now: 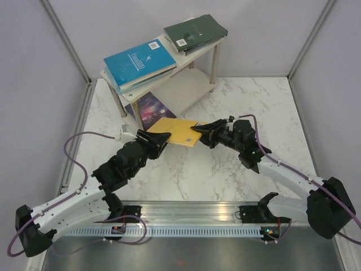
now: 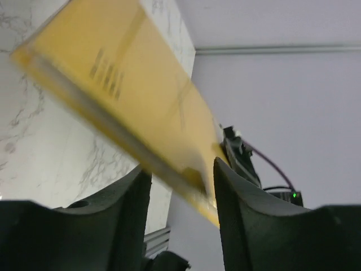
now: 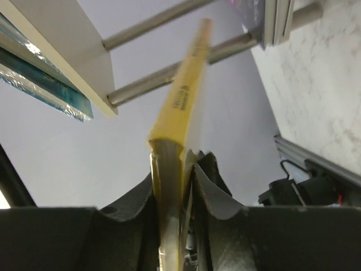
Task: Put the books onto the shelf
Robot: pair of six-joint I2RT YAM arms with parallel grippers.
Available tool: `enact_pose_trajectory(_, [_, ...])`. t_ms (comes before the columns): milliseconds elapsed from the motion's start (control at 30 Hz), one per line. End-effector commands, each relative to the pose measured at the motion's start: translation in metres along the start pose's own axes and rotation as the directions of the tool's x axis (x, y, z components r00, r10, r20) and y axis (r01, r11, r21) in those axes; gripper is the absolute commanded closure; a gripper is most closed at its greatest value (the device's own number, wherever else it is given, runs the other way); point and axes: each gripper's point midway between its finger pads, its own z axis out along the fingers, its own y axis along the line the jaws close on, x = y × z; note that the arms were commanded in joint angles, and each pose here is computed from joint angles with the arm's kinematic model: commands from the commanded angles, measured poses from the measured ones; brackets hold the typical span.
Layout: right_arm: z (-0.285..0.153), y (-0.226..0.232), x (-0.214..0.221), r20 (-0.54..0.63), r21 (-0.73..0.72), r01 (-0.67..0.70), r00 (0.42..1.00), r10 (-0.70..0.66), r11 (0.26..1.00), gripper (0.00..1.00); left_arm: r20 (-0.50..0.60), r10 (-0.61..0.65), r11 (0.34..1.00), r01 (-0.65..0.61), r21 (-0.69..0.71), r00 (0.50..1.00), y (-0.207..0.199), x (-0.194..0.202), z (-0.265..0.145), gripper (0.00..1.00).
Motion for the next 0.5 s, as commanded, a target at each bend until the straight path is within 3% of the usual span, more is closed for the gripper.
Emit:
enact_pose_trajectory(0, [-0.011,0.053,-0.023,0.076,-0.134,0.072,0.995,-0.063,0.988,1.0,-0.092,0.16,0.986,-0.164,-0.04,0.983,0.018,0.012,-0.017,0.45])
enact_pose_trajectory(33, [-0.01,0.055,-0.025,0.077,-0.135,0.082,0.994,-0.072,0.988,1.0,-0.099,0.188,0.98,-0.193,-0.041,0.977,0.019,0.011,-0.02,0.32])
enact_pose_trajectory(100, [-0.002,0.06,-0.031,0.075,-0.136,0.095,0.994,-0.085,0.986,1.0,-0.101,0.235,0.969,-0.242,-0.056,0.967,0.019,0.005,-0.029,0.16])
enact_pose_trajectory(233, [0.019,0.077,-0.034,0.061,-0.148,0.142,0.989,-0.134,0.979,1.0,-0.077,0.267,0.956,-0.274,-0.102,0.961,0.021,-0.014,-0.05,0.01])
enact_pose_trajectory(467, [0.072,0.109,-0.045,0.044,-0.163,0.221,0.975,-0.216,0.962,1.0,-0.04,0.28,0.954,-0.283,-0.095,0.959,0.028,-0.04,-0.088,0.0])
